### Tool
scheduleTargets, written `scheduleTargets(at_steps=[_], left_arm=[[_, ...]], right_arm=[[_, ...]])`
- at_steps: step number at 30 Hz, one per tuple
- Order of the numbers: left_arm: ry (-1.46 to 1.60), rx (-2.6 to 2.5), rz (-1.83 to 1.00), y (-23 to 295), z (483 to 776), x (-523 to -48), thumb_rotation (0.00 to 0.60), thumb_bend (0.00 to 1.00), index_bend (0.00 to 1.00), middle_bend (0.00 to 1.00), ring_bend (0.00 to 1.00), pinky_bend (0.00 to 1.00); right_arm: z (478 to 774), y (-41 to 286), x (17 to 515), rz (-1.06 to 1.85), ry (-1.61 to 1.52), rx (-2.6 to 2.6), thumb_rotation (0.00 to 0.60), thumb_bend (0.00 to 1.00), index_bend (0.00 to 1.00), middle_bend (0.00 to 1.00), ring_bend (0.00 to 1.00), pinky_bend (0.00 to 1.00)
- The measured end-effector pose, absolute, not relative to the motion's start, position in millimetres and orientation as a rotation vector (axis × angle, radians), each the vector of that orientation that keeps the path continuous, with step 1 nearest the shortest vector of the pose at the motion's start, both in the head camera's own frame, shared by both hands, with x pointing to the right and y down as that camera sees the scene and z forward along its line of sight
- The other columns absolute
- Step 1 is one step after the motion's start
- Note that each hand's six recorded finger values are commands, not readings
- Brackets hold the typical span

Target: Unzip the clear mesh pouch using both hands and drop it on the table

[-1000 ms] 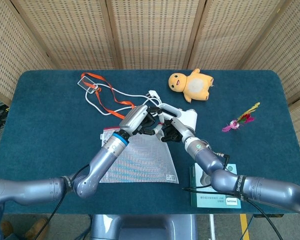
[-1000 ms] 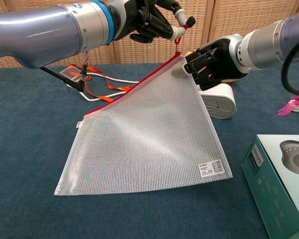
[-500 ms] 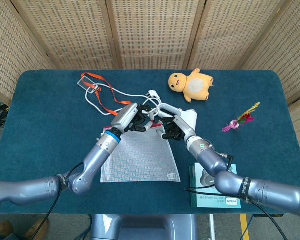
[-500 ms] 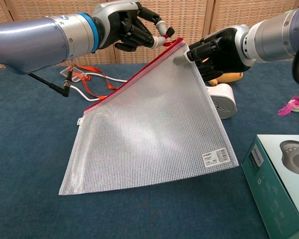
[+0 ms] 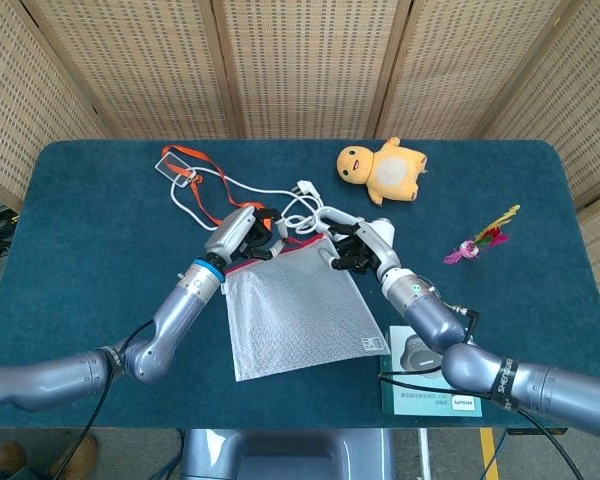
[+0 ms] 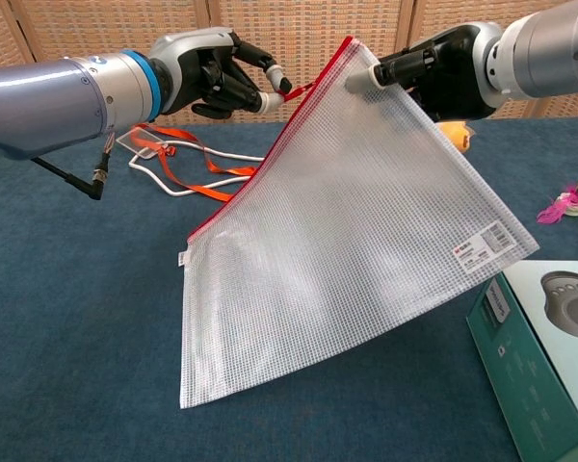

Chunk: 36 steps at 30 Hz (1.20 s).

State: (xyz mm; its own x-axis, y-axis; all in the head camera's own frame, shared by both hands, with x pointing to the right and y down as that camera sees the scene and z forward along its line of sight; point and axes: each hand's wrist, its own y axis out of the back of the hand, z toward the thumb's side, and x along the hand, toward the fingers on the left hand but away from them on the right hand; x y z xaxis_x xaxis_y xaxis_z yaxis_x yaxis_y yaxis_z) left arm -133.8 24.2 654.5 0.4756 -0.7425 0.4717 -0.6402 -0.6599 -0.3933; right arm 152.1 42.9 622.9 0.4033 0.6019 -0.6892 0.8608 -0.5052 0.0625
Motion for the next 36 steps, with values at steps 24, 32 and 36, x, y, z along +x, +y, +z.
scheduleTargets(at_steps=[24, 32, 36], left_arm=[[1.194, -2.391, -1.197, 11.6, 679.4, -233.3, 0.6, 0.97, 0.91, 1.0, 0.99, 1.0], [1.208, -2.376, -1.285, 6.8, 680.4, -266.3, 0.6, 0.97, 0.91, 1.0, 0.99, 1.0], [1.206, -2.385, -1.312, 7.4, 684.0, -270.9, 0.6, 0.97, 0.91, 1.0, 0.99, 1.0]], right_arm=[[605.5, 6.6, 215.5, -0.713, 1.473, 2.062, 0.6, 0.79, 0.75, 0.94, 0.92, 1.0], [617.1, 6.1, 239.6, -0.724, 1.531, 1.977, 0.6, 0.79, 0.75, 0.94, 0.92, 1.0], [622.6, 9.7, 242.7, -0.729, 1.529, 1.96, 0.6, 0.79, 0.75, 0.94, 0.92, 1.0]])
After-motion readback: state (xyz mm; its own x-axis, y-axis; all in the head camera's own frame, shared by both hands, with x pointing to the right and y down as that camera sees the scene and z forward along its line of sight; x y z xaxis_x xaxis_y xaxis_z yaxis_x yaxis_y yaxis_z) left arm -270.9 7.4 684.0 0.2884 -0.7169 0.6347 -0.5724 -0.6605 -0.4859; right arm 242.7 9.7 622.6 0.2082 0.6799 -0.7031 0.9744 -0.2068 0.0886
